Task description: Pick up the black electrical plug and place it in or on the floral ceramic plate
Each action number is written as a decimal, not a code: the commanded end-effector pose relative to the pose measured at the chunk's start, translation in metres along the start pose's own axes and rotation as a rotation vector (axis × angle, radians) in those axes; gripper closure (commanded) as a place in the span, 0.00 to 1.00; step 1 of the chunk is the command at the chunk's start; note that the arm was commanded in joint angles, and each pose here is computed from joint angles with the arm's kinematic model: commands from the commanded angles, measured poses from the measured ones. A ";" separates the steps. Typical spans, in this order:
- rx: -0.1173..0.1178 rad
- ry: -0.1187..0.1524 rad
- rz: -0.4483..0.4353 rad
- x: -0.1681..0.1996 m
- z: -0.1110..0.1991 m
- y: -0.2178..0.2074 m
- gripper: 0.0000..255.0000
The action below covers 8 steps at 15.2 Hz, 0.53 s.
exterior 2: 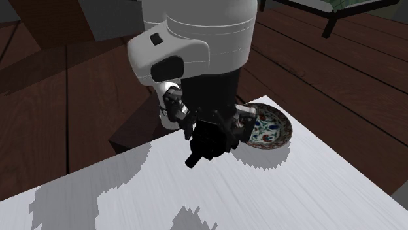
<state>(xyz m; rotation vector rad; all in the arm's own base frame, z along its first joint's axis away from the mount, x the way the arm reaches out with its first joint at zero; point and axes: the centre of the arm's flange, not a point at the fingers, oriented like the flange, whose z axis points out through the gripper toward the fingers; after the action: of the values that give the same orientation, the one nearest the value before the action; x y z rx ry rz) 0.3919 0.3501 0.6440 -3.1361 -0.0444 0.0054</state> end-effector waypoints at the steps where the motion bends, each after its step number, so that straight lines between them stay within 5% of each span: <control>1: 0.000 0.000 0.000 -0.022 -0.002 -0.012 1.00; 8: 0.000 0.000 0.000 -0.102 -0.006 -0.058 1.00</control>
<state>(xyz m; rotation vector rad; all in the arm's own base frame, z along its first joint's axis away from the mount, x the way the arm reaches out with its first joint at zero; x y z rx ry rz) 0.3002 0.3998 0.6497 -3.1357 -0.0457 0.0051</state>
